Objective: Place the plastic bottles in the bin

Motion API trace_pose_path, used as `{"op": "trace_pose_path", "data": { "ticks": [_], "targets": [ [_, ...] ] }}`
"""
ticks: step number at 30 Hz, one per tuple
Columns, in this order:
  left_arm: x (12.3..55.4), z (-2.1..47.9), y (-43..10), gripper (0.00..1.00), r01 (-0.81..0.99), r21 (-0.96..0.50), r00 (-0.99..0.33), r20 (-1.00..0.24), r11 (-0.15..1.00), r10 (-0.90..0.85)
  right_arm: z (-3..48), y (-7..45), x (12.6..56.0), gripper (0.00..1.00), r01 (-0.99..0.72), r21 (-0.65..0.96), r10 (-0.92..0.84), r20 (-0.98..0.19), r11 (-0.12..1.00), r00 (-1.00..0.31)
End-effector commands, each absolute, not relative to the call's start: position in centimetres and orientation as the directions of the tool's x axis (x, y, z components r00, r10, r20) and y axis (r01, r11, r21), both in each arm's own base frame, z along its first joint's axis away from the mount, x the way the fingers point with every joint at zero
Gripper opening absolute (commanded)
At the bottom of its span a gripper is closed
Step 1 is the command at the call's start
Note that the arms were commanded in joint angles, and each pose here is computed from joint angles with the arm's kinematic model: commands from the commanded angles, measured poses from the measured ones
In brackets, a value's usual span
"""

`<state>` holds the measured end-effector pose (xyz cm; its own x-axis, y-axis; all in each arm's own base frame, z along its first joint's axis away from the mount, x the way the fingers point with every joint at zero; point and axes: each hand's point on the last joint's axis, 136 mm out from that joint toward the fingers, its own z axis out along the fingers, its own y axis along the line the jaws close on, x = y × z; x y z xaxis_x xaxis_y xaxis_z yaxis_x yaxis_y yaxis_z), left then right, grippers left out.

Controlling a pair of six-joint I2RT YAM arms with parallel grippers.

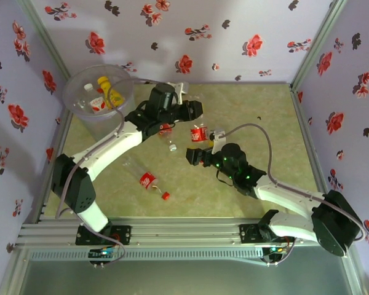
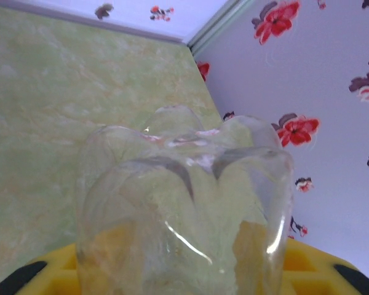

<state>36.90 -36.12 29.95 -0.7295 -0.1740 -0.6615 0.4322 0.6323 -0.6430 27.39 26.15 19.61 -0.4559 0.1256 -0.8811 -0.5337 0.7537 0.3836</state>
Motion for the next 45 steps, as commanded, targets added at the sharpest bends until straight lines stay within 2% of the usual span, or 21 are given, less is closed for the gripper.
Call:
{"op": "trace_pose_path", "data": {
  "ticks": [1, 8, 11, 15, 20, 25, 28, 33, 40, 45],
  "targets": [
    [38.9, 34.0, -33.2, 0.33, 0.464, -0.602, -0.65, -0.73, 0.65, -0.212, 22.1, 24.5, 27.5, 0.99, -0.53, 0.353, 0.134, -0.904, 0.771, -0.407],
    [40.5, 42.4, -25.8, 0.25, 0.476, -0.395, -0.45, -0.877, 0.786, -0.169, 21.6, 20.1, 27.4, 0.99, -0.435, 0.335, 0.156, -0.905, 0.836, -0.396],
    [40.8, 45.6, -21.5, 0.17, 0.411, -0.332, -0.384, -0.908, 0.849, -0.169, 20.4, 19.6, 27.4, 0.99, -0.413, 0.352, 0.165, -0.891, 0.84, -0.423],
    [40.9, 49.7, -14.6, 0.0, 0.278, -0.268, -0.265, -0.944, 0.922, -0.195, 19.1, 19.6, 27.4, 0.99, -0.399, 0.357, 0.156, -0.876, 0.845, -0.456],
    [40.8, 53.1, -6.9, 0.0, 0.061, -0.154, -0.132, -0.981, 0.986, -0.145, 18.7, 20.3, 27.4, 0.99, -0.423, 0.348, 0.118, -0.869, 0.837, -0.48],
    [41.7, 55.0, -0.9, 0.0, -0.147, -0.061, -0.073, -0.995, 0.987, -0.072, 18.5, 20.9, 27.3, 0.99, -0.439, 0.343, 0.091, -0.861, 0.83, -0.5],
    [42.6, 54.8, 1.7, 0.0, -0.241, -0.014, -0.073, -0.997, 0.97, -0.033, 18.2, 20.7, 27.3, 0.99, -0.432, 0.34, 0.088, -0.858, 0.835, -0.506],
    [45.1, 51.3, 3.6, 0.0, -0.3, 0.086, -0.173, -0.984, 0.95, 0.035, 18.0, 20.2, 27.1, 0.99, -0.423, 0.332, 0.084, -0.859, 0.844, -0.506],
    [47.2, 45.9, 4.4, 0.0, -0.31, 0.109, -0.294, -0.956, 0.944, 0.014, 17.9, 19.6, 26.8, 0.99, -0.414, 0.304, 0.064, -0.863, 0.858, -0.501],
    [48.8, 40.1, 3.2, 0.0, -0.263, 0.06, -0.438, -0.897, 0.963, -0.063, 17.7, 19.6, 27.0, 0.99, -0.412, 0.301, 0.061, -0.862, 0.86, -0.502]
  ]
}}
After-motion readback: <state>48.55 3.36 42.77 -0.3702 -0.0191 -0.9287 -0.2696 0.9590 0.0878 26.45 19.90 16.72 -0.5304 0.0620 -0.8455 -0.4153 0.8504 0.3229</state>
